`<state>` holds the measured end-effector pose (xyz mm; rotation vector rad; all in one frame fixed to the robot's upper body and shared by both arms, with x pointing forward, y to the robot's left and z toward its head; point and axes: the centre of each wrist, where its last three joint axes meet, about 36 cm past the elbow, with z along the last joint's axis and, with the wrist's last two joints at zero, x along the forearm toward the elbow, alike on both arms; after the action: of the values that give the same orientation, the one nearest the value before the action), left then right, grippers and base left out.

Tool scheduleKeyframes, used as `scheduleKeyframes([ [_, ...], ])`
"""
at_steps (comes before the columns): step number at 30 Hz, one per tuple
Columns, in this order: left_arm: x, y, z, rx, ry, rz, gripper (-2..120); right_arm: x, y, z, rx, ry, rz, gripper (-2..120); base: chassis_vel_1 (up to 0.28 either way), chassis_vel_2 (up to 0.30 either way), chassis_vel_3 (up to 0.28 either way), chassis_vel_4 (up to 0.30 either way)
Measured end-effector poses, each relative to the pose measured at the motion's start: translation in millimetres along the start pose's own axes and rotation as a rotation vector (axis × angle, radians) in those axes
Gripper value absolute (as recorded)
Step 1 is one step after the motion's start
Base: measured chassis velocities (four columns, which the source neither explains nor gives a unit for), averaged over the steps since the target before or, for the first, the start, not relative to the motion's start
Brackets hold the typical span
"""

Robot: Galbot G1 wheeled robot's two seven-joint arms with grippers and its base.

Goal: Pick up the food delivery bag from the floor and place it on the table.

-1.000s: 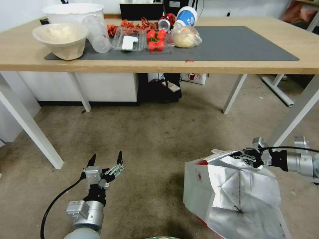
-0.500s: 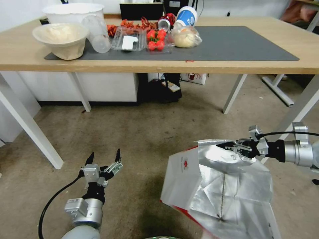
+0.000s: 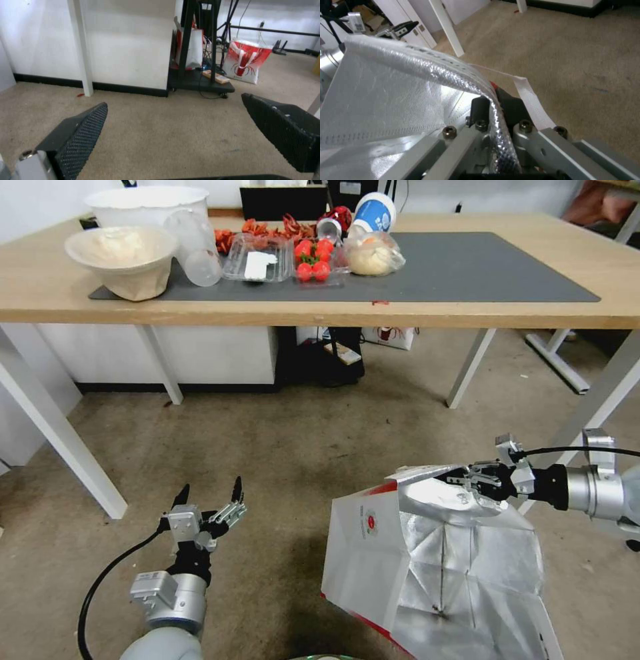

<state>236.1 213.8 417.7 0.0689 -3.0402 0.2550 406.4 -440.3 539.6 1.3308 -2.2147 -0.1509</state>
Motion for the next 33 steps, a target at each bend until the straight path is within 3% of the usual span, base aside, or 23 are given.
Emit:
scheduleKeyframes([
  [13, 3, -2.4, -7.0, 0.033, 0.015, -0.008, 100, -2, 2, 6, 0.009, 0.003, -0.02, 0, 0.0, 0.0, 0.0, 0.0],
  [33, 4, -1.3, -8.8, 0.024, 0.014, -0.011, 100, -8, 8, 14, 0.018, -0.002, -0.036, 0, 0.0, 0.0, 0.0, 0.0],
])
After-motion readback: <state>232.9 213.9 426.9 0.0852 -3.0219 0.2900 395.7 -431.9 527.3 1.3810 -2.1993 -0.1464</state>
